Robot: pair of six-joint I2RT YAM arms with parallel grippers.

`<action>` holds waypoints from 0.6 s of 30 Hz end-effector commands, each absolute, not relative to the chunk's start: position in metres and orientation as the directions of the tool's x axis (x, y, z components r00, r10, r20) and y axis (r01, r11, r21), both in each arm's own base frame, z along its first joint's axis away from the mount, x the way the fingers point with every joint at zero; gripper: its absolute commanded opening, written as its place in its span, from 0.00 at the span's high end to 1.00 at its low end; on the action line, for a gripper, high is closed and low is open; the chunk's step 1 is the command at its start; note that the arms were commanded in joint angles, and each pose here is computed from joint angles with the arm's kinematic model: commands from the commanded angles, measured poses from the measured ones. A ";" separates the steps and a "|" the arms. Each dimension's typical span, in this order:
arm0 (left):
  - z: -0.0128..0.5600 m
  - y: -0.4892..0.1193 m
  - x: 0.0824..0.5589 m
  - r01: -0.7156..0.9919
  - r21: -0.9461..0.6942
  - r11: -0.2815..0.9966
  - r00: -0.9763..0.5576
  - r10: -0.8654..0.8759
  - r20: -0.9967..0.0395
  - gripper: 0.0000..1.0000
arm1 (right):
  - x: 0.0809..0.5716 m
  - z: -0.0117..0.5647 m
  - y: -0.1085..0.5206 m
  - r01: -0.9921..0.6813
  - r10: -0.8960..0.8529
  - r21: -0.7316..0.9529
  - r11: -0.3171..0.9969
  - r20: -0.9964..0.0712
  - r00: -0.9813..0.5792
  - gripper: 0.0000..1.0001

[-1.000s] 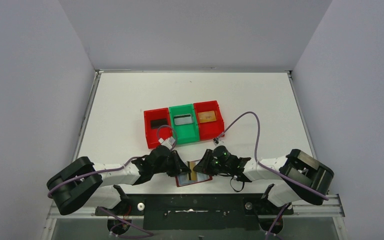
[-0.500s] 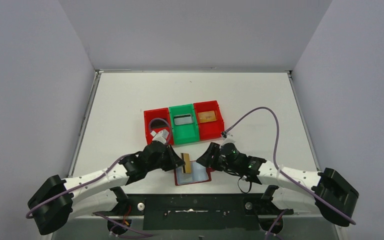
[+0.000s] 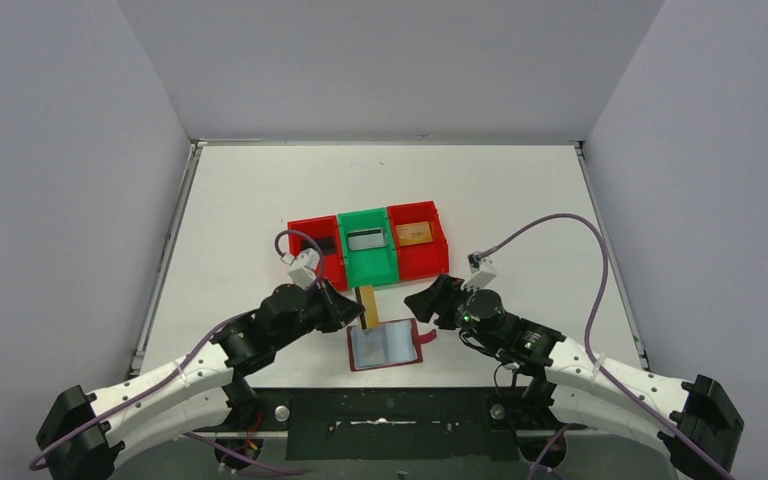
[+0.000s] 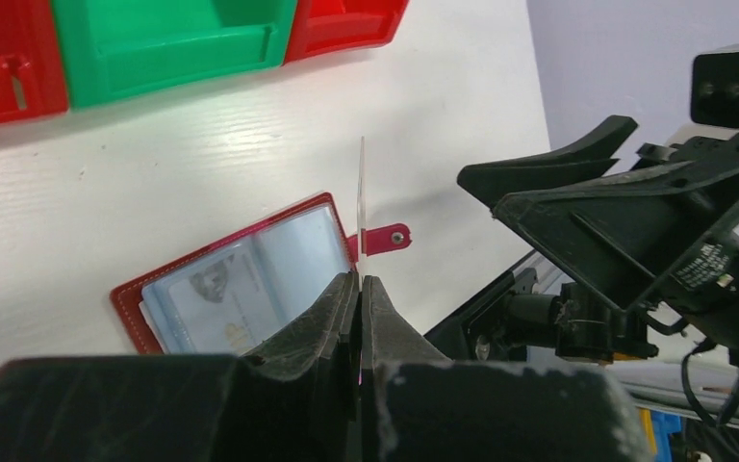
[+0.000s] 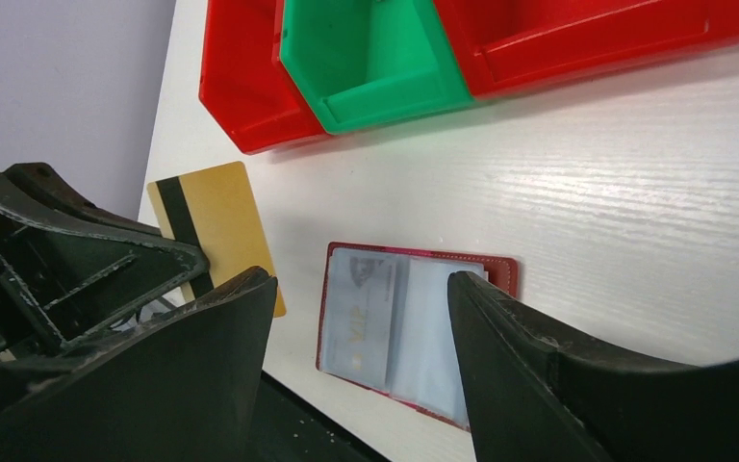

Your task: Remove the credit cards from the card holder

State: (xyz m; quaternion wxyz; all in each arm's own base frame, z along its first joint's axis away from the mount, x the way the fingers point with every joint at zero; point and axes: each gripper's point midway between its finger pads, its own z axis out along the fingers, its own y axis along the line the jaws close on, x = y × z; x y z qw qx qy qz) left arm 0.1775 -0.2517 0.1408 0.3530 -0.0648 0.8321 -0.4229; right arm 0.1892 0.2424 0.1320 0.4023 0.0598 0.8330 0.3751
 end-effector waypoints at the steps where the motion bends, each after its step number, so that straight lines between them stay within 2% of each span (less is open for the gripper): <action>1: 0.182 -0.262 0.182 0.341 -0.764 0.547 -0.673 -0.426 -0.605 1.00 | 0.202 0.159 0.236 -0.305 0.436 0.648 0.697 -0.722 -0.537 0.32; 7: 0.208 -0.262 0.172 0.471 -0.771 0.428 -0.616 -0.466 -0.635 1.00 | 0.201 0.183 0.227 -0.347 0.520 0.689 0.636 -0.716 -0.466 0.28; 11: 0.211 -0.258 0.171 0.476 -0.779 0.408 -0.603 -0.493 -0.627 1.00 | 0.194 0.196 0.230 -0.376 0.540 0.719 0.584 -0.690 -0.482 0.21; 14: 0.211 -0.258 0.171 0.486 -0.762 0.429 -0.597 -0.474 -0.648 1.00 | 0.190 0.210 0.239 -0.408 0.540 0.738 0.538 -0.673 -0.506 0.19; 18: 0.224 -0.262 0.164 0.547 -0.757 0.357 -0.584 -0.486 -0.651 1.00 | 0.181 0.227 0.262 -0.516 0.483 0.720 0.464 -0.694 -0.534 0.20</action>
